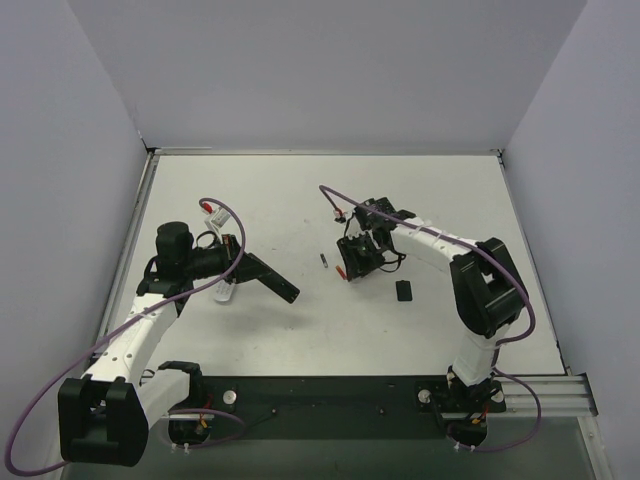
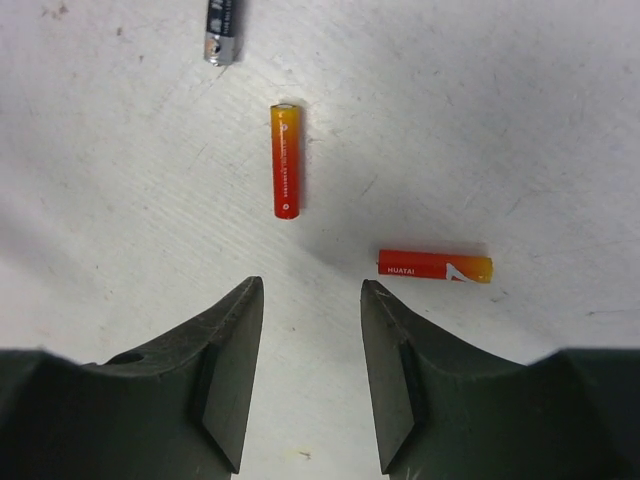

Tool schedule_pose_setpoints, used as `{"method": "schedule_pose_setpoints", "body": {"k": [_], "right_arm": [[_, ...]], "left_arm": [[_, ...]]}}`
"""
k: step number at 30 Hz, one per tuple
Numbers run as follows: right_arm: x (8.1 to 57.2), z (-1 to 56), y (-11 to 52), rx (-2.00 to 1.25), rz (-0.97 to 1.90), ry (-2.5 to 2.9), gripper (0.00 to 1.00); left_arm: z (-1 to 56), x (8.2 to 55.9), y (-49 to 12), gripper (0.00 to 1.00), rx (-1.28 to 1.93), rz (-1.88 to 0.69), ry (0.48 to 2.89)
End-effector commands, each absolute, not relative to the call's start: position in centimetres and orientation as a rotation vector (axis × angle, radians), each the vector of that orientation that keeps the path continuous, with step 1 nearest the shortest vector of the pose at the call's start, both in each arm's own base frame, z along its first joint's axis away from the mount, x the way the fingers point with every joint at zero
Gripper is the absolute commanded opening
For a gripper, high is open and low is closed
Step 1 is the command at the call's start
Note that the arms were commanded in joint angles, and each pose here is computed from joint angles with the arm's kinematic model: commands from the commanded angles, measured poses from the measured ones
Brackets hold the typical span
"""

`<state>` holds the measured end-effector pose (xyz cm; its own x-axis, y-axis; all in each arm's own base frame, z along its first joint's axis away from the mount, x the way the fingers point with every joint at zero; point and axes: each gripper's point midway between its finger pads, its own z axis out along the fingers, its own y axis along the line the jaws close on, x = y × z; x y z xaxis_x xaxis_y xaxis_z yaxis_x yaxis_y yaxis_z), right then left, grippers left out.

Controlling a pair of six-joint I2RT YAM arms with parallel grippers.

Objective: Load the batteries into the remote control

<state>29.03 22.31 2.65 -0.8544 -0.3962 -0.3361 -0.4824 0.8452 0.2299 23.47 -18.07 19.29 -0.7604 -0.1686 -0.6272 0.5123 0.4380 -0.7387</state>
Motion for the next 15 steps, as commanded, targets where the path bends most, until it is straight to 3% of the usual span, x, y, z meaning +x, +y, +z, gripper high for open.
{"method": "schedule_pose_setpoints", "body": {"k": [1, 9, 15], "right_arm": [[29.9, 6.6, 21.1, -1.042, 0.348, 2.577, 0.40], [31.3, 6.0, 18.2, -1.634, 0.135, 2.368, 0.41], [31.2, 5.2, 18.2, -1.841, 0.154, 2.287, 0.43]], "left_arm": [[20.5, 23.5, -18.1, 0.00, 0.344, -1.347, 1.982], [20.6, 23.3, -18.1, 0.00, 0.350, -1.349, 1.975], [20.7, 23.3, -18.1, 0.00, 0.351, -1.344, 1.972]]}}
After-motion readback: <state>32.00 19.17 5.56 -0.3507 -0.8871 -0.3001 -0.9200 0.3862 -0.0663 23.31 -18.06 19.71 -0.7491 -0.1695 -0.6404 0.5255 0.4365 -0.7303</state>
